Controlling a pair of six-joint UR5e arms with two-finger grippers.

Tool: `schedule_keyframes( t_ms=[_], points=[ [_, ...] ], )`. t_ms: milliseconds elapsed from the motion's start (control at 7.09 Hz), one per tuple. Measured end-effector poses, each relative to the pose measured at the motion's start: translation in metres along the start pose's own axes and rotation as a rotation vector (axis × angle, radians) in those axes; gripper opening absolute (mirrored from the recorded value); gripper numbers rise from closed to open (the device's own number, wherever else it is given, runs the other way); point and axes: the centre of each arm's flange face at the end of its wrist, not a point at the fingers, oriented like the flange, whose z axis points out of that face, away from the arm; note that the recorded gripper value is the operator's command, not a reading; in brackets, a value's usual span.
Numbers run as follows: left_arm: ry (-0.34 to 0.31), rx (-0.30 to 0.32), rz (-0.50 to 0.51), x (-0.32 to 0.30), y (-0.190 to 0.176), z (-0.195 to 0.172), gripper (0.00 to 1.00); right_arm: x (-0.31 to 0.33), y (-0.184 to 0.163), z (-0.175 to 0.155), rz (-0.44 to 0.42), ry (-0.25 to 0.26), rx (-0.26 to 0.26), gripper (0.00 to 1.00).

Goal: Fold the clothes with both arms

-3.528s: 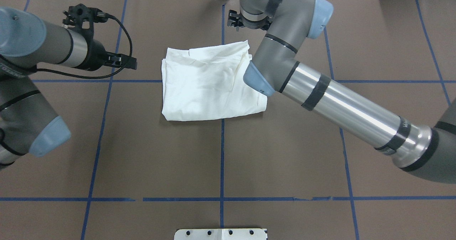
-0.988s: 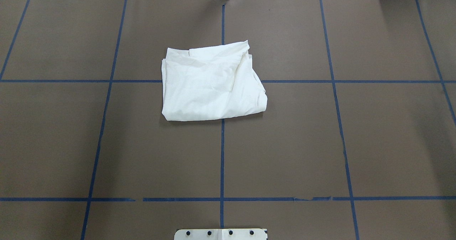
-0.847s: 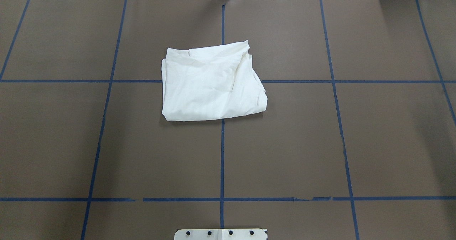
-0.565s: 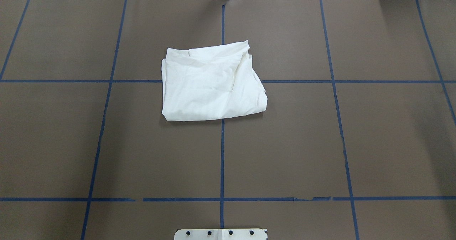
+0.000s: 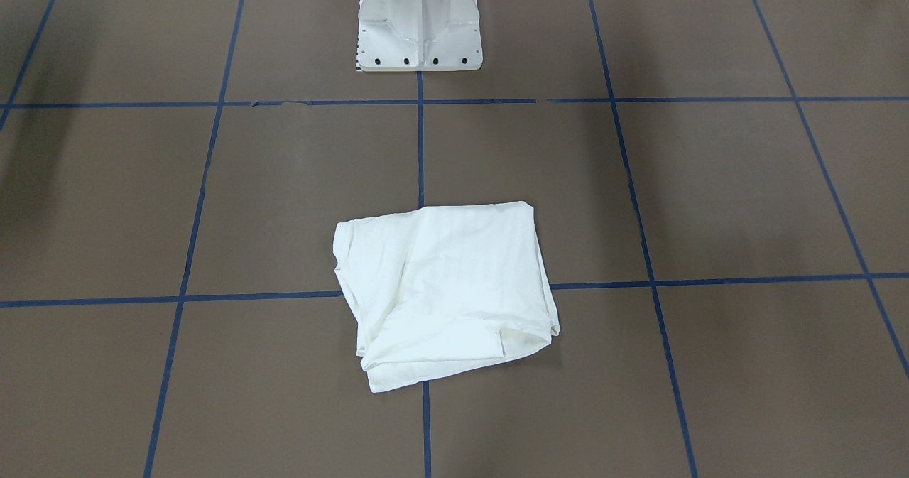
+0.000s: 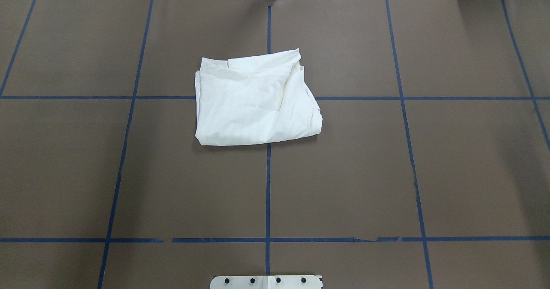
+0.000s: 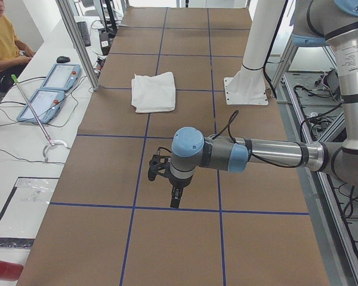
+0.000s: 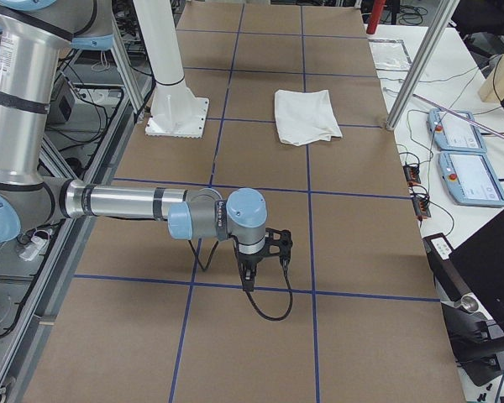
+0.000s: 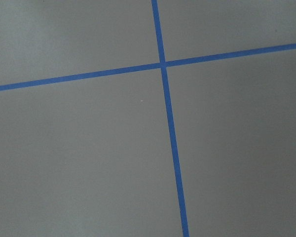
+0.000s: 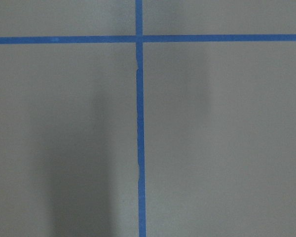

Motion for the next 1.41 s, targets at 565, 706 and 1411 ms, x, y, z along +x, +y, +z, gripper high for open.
schedule_keyframes(
  t_ms=[565,706,1411],
  points=[
    [0.007,0.003,0.013,0.0019,-0.0014,0.0009,1.00,-0.0061,-0.0019,-0.0049,0.003,0.006,0.000,1.00],
    [0.007,0.004,0.013,0.0021,-0.0016,0.0009,1.00,-0.0076,-0.0006,-0.0047,0.004,0.008,-0.007,1.00],
    [0.008,0.004,0.012,0.0026,-0.0021,0.0004,1.00,-0.0059,0.0060,-0.0023,0.002,0.008,-0.014,1.00]
  ],
)
